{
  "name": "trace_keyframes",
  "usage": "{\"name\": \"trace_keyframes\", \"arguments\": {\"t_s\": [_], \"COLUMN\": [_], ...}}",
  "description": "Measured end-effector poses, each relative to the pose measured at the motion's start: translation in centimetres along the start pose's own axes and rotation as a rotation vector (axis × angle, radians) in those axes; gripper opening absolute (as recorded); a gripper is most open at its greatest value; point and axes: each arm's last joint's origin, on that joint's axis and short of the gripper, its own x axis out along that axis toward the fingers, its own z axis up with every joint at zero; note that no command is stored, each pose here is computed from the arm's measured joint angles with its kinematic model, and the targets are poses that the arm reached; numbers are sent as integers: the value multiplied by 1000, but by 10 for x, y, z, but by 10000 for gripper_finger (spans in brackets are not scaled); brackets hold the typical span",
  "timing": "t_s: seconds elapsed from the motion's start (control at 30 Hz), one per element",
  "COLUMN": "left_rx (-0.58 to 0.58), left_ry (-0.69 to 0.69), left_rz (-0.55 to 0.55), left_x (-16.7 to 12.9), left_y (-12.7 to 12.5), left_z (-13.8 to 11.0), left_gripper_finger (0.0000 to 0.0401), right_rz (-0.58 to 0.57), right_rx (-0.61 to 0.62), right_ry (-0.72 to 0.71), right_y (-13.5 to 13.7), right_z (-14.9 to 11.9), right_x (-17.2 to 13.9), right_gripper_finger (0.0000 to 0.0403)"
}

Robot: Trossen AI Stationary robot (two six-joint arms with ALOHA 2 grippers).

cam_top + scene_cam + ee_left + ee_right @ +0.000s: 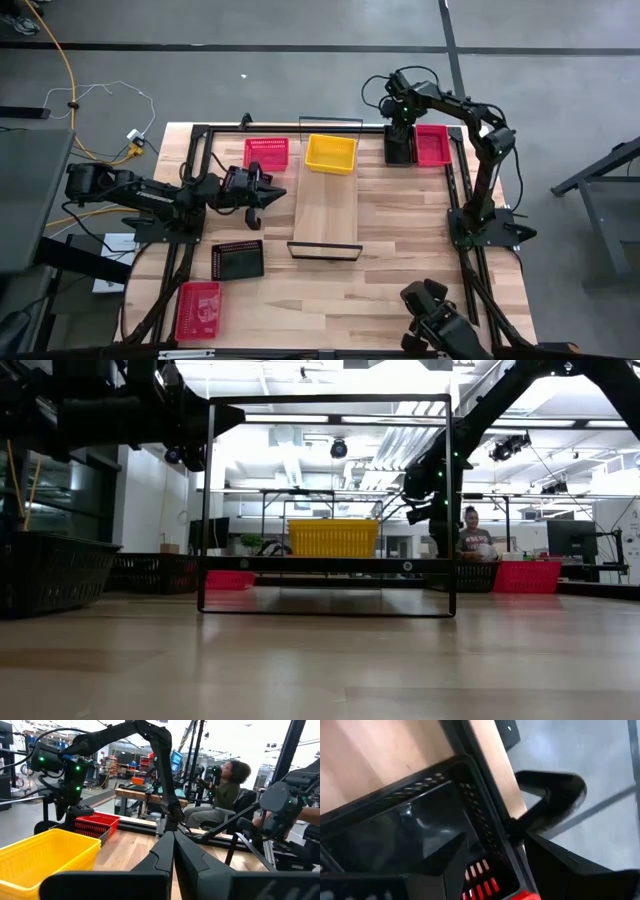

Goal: Stack baskets on shelf by color
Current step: Put the top black bin on the shelf

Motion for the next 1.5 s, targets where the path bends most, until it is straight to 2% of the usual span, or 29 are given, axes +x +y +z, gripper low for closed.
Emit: {"name": "trace_keyframes", "arguments": {"t_s": [0.27,0.57,0.7,0.87,0.9,0.97,1.1,1.23,1.4,1.5], "left_rx": [0,0,0,0,0,0,0,0,-1,-3], "left_ry": [0,0,-1,0,-1,-1,-1,-2,-4,-6], "left_rz": [0,0,0,0,0,0,0,0,0,-1], "left_x": [0,0,0,0,0,0,0,0,0,0], "left_y": [0,0,0,0,0,0,0,0,0,0], "left_z": [0,0,0,0,0,0,0,0,0,1], "left_gripper_finger": [0,0,0,0,0,0,0,0,0,0], "right_rz": [16,14,10,14,16,16,18,10,23,75], "right_rx": [-48,-82,-83,-80,-77,-58,-15,35,60,95], "right_ry": [-29,15,32,42,51,63,72,56,20,-9], "right_y": [0,1,1,2,4,5,8,13,35,55], "right_z": [3,5,5,4,4,3,-2,-9,-23,-36], "right_x": [4,23,28,26,25,22,2,-32,-90,-124], "right_gripper_finger": [183,178,138,29,16,14,4,2,1,0]}}
